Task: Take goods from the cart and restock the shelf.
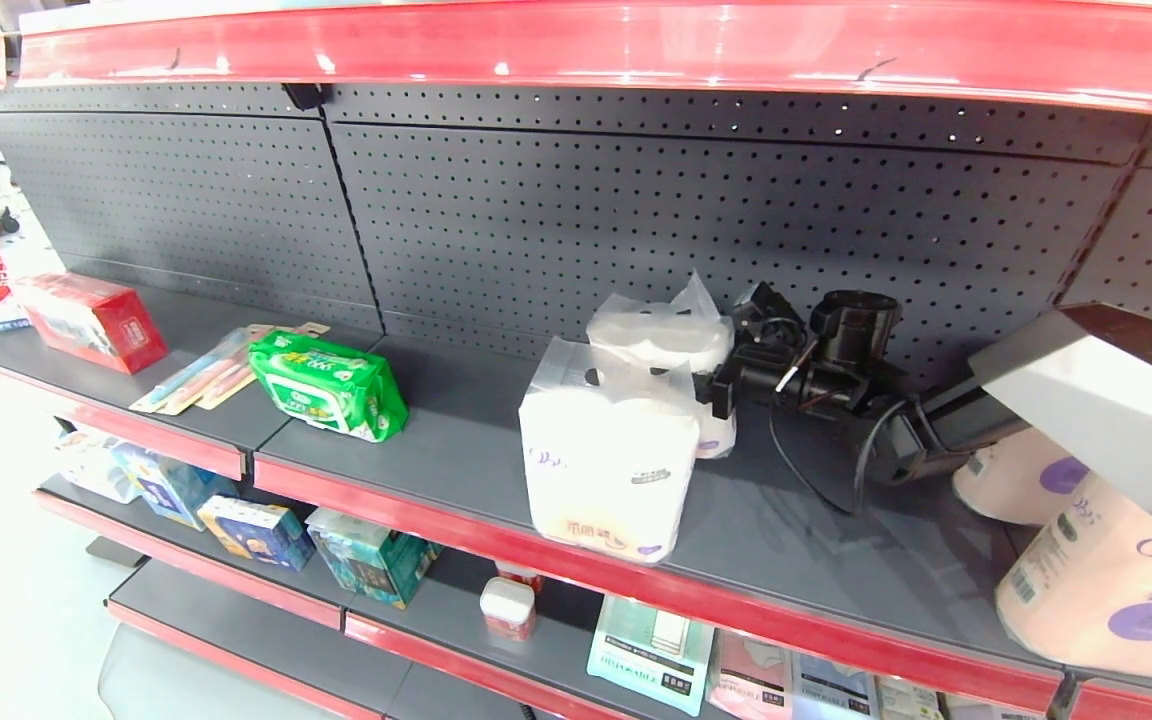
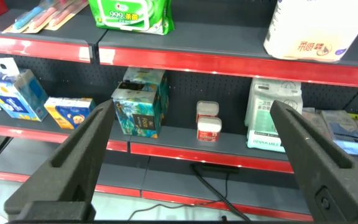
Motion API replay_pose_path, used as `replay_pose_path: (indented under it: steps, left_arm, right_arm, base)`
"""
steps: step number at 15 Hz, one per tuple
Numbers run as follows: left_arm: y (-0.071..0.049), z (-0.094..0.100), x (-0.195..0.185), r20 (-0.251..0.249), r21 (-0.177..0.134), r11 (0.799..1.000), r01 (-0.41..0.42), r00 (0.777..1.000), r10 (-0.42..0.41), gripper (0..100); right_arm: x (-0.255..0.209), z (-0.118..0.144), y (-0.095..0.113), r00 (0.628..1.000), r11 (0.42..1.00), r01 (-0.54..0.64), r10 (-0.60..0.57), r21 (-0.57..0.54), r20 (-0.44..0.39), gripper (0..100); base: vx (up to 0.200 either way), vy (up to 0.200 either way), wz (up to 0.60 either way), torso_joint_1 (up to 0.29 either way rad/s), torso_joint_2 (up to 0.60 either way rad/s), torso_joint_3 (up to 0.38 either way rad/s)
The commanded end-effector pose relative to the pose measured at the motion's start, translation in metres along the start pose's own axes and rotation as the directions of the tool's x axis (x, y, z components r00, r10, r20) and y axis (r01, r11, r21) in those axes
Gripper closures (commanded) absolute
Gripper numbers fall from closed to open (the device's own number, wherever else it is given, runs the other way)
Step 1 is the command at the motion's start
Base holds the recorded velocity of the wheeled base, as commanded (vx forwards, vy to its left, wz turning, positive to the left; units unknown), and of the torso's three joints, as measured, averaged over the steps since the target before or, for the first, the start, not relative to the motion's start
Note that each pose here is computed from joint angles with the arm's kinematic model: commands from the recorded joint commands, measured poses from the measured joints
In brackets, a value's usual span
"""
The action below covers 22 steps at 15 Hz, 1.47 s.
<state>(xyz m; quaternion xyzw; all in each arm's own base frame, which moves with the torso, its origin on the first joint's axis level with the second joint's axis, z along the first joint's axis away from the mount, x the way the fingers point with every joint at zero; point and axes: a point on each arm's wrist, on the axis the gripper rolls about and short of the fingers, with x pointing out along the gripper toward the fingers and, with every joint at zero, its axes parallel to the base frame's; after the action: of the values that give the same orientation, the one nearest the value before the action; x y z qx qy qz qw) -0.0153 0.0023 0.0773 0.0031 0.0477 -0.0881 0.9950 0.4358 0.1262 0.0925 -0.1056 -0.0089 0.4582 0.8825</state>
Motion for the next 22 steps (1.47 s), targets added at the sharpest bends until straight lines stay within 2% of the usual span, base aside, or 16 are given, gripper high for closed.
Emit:
replay_pose_path:
  steps: [1,6,16,22]
  left_arm:
    - [0.000,0.000,0.000,-0.003,0.000,1.000,0.000,1.000,0.000,0]
    - [0.000,0.000,0.000,-0.001,0.000,1.000,0.000,1.000,0.000,0]
    - [0.000,0.000,0.000,-0.003,0.000,1.000,0.000,1.000,0.000,0]
    - [0.000,0.000,0.000,-0.001,0.000,1.000,0.000,1.000,0.000,0]
  right_arm:
    - [-0.005,-0.002,0.002,1.000,1.000,0.000,0.000,0.006,-0.013,100]
    - [-0.022,-0.014,-0.001,0.999,1.000,-0.007,0.007,-0.010,-0.050,100]
    - [-0.009,-0.014,0.010,0.995,0.996,-0.095,0.095,-0.001,-0.024,100]
    - [-0.013,-0.016,0.003,0.997,0.998,-0.067,0.067,-0.002,-0.028,100]
  base:
    - [0.000,0.000,0.00,0.000,0.00,0.000]
    - [0.000,0.000,0.00,0.000,0.00,0.000]
    - [0.000,0.000,0.00,0.000,0.00,0.000]
    - [0.000,0.000,0.00,0.000,0.00,0.000]
